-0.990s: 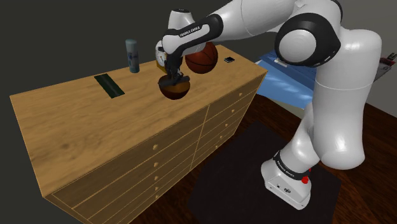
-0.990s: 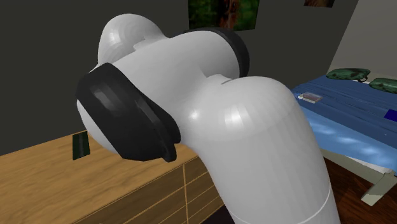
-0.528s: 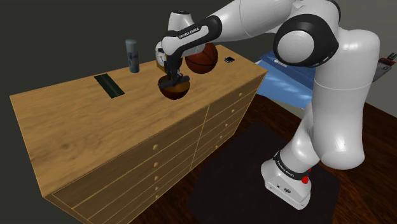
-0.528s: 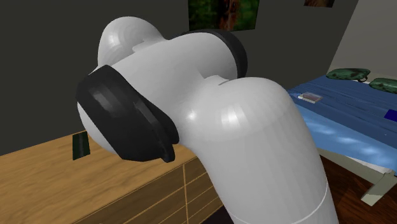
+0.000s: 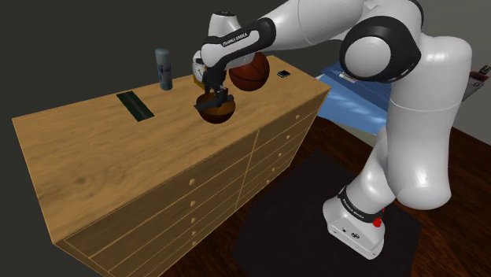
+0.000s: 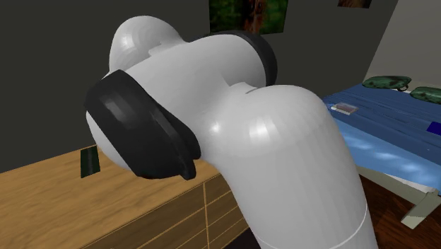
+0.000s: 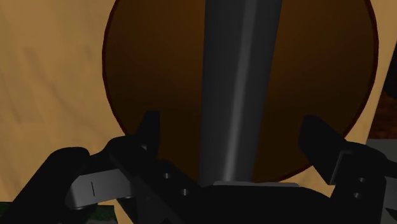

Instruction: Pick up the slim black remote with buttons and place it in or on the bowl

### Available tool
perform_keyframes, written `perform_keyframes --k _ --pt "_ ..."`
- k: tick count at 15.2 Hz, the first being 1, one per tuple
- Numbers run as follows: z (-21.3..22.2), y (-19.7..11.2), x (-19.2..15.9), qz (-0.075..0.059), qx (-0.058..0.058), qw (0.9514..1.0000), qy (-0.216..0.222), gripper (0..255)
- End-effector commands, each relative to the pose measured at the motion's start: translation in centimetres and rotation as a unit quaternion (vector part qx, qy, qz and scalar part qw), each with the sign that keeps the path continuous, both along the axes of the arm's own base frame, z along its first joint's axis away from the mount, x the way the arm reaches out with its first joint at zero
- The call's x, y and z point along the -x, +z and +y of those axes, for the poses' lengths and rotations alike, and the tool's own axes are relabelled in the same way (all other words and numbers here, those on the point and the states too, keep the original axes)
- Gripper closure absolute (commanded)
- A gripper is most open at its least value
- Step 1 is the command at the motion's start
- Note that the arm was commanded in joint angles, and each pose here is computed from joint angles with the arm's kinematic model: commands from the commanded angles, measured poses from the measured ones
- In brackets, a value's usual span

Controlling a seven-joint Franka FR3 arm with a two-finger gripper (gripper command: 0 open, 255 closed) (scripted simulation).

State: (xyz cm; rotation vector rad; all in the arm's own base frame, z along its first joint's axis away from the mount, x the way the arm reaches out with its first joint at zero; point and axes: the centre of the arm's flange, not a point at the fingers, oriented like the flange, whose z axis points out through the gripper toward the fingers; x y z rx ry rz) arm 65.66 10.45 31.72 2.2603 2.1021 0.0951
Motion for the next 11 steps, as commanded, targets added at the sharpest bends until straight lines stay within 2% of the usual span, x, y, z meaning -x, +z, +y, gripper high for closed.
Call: perform_keyframes --k 1,3,11 --pt "0.1 2.0 0.1 0.000 0.000 1.0000 0.000 0" --pt "0.1 4.3 0.3 0.000 0.000 1.0000 0.000 0" --pt "0.1 4.3 0.3 0.000 0.000 1.0000 0.000 0"
